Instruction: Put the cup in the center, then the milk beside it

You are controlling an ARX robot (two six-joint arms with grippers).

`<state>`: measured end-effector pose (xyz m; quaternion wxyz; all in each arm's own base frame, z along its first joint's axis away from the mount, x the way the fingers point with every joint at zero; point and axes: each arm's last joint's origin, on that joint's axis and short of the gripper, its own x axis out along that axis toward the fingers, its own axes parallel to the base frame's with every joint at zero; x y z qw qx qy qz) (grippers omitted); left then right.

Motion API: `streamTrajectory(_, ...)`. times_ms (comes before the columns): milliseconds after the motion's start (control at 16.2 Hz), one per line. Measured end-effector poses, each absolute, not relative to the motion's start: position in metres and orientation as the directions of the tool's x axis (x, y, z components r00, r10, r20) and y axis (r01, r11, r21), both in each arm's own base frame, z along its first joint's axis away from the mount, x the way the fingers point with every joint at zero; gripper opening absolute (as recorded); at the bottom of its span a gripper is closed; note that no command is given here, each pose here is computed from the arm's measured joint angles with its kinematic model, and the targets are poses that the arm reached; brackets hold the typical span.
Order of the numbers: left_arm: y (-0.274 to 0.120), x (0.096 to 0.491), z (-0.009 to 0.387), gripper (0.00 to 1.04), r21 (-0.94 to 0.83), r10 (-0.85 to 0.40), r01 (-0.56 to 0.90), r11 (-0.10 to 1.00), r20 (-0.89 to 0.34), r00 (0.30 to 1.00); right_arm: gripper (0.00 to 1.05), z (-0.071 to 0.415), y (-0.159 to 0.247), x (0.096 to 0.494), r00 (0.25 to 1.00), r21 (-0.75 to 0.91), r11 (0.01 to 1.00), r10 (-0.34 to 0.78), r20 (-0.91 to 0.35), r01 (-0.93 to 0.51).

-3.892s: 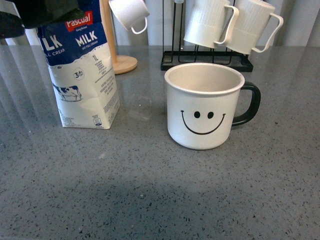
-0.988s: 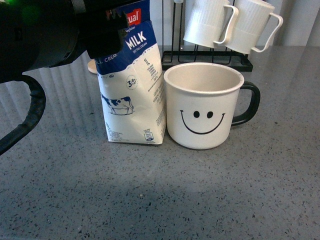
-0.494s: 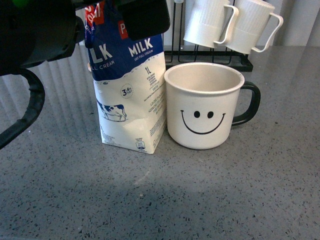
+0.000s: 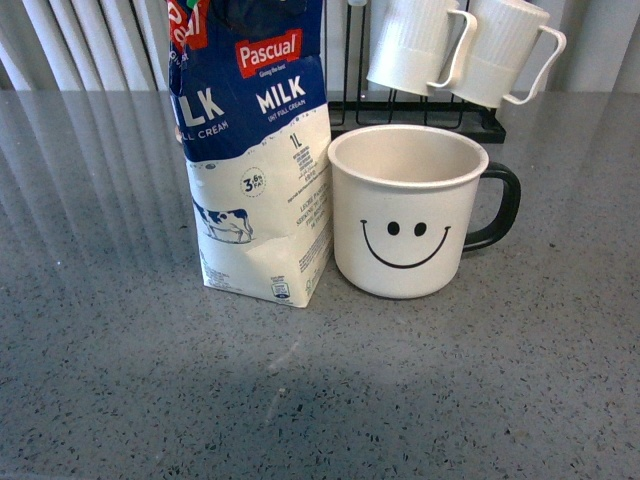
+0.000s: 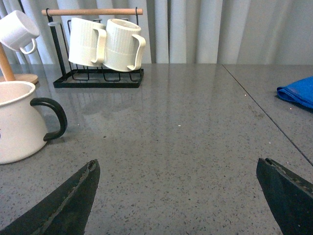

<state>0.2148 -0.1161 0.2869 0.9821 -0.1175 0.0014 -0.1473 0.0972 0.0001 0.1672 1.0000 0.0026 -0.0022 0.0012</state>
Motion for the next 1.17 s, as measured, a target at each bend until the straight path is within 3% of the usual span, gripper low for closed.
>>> streamTrajectory(185, -0.086, 0.204, 0.305, 0.98, -0.196, -0.271, 0.284, 0.939, 0.087, 0.958, 0.98, 0.167, 0.000, 0.097, 1.000, 0.005, 1.000, 0.002, 0.004, -0.002)
streamTrajectory(247, -0.076, 0.197, 0.306, 0.90, -0.146, -0.171, 0.174, 0.974, 0.037, 0.985, 0.98, 0.167, 0.000, 0.097, 1.000, 0.005, 1.000, 0.002, 0.004, -0.002)
streamTrajectory(309, -0.055, 0.184, 0.296, 0.77, -0.072, -0.051, 0.051, 0.996, -0.003, 0.999, 0.98, 0.167, 0.000, 0.097, 1.000, 0.006, 1.000, 0.002, 0.004, -0.002)
streamTrajectory(432, -0.033, 0.168, 0.274, 0.57, -0.041, 0.027, -0.027, 0.999, 0.013, 1.000, 0.98, 0.167, 0.000, 0.097, 1.000, 0.005, 1.000, 0.002, 0.004, -0.002)
streamTrajectory(556, -0.023, 0.154, 0.239, 0.23, -0.016, -0.002, 0.002, 1.000, -0.009, 1.000, 0.98, 0.167, 0.000, 0.097, 1.000, 0.005, 1.000, 0.002, 0.004, -0.002)
streamTrajectory(680, -0.016, 0.145, 0.222, 0.01, -0.017, 0.004, -0.004, 1.000, -0.004, 1.000, 0.98, 0.167, 0.000, 0.097, 1.000, 0.005, 1.000, 0.002, 0.004, -0.002)
streamTrajectory(1174, 0.000, 0.122, 0.186, 0.01, -0.017, -0.002, 0.002, 1.000, -0.004, 1.000, 0.98, 0.167, 0.000, 0.097, 1.000, 0.005, 1.000, 0.002, 0.004, -0.002)
